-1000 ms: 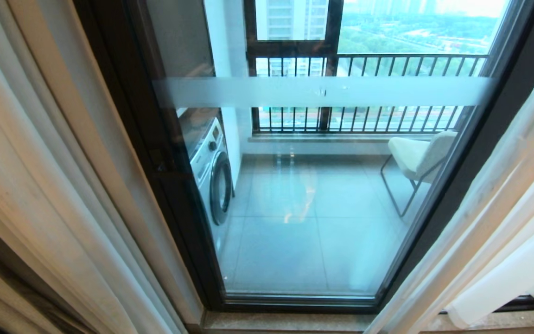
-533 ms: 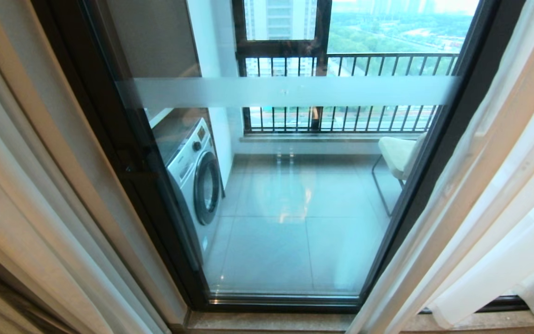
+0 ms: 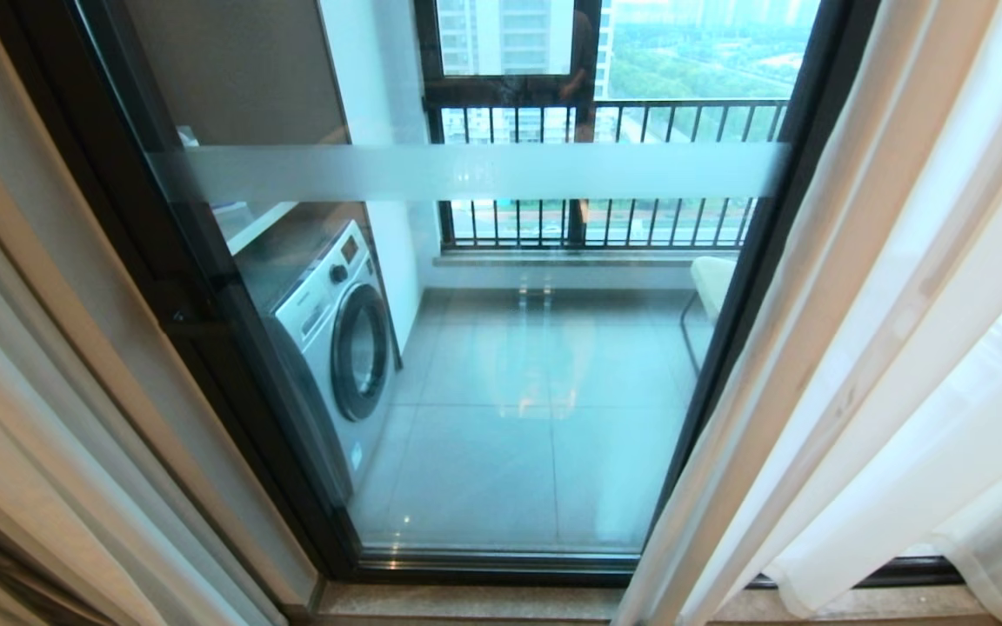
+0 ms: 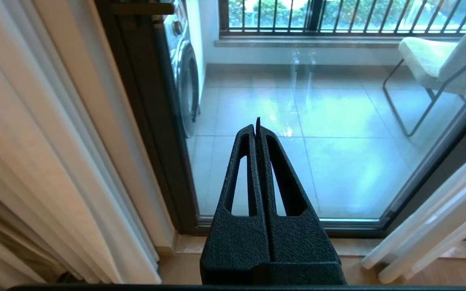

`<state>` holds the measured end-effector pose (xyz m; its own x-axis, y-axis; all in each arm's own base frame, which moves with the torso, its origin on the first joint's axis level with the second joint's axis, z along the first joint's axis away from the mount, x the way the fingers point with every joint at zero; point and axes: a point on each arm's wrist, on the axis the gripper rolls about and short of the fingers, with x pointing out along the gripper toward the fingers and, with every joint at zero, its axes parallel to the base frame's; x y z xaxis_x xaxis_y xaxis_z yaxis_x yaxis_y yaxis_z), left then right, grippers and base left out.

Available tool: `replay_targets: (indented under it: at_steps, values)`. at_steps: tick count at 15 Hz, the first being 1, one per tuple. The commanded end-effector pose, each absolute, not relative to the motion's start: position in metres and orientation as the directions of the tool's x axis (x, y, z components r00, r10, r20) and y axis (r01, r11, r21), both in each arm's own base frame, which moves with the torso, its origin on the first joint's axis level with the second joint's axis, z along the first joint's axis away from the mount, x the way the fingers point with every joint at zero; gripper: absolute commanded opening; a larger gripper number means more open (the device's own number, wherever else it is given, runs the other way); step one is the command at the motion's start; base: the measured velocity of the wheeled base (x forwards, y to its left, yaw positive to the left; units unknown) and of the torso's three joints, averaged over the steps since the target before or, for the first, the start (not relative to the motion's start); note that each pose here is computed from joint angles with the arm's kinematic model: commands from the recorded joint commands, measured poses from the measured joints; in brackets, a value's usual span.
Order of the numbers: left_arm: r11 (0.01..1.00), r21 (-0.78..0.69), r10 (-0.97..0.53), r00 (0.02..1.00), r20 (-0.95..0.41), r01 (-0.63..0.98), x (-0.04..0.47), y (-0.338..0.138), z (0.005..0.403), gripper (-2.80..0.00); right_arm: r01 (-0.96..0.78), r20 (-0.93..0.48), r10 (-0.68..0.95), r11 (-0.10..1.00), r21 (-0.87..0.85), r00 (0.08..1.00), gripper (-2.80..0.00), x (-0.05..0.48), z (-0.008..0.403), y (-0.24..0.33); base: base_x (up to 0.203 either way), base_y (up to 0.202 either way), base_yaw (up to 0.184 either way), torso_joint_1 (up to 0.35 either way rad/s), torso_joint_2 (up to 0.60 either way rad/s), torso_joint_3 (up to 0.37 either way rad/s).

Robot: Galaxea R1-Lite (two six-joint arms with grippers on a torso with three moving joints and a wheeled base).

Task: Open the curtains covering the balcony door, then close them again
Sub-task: Pull the inner curtains open on both sides

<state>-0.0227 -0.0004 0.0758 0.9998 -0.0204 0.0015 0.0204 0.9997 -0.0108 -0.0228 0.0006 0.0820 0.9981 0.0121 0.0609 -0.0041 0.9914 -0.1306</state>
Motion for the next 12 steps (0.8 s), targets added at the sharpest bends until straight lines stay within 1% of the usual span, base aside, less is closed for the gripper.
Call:
replay_targets:
  at_steps: [1,6,8,12]
  values:
    - [1.000,-0.014,-0.020,1.000,0.002,0.020,-0.0227,-0.0004,0.0758,-2.80,-0.004,0.061,0.012,0.991,-0.132,0.998,-2.80,-0.0229,0.0820,0.0006,0.000,-0.187,0.005,0.000,0.00,0.004]
    - [1.000,-0.014,-0.020,1.000,0.003,0.020,-0.0228,-0.0004,0.0758,-2.80,-0.004,0.061,0.012,0.991,-0.131,0.998,-2.80,-0.0229,0.0820,0.0006,0.000,-0.188,0.003,0.001,0.00,0.003]
    - [1.000,-0.014,-0.020,1.000,0.002,0.020,-0.0227,-0.0004,0.0758,-2.80,-0.004,0.061,0.012,0.991,-0.132,0.998,-2.80,-0.0229,0.0820,0.0006,0.000,-0.139,0.003,0.005,0.00,0.002]
    - [1.000,-0.015,-0.020,1.000,0.002,0.020,-0.0227,-0.0004,0.0758,-2.80,-0.004,0.063,0.012,0.991,-0.131,0.998,-2.80,-0.0229,0.0820,0.0006,0.000,0.000,0.000,0.000,0.00,0.000]
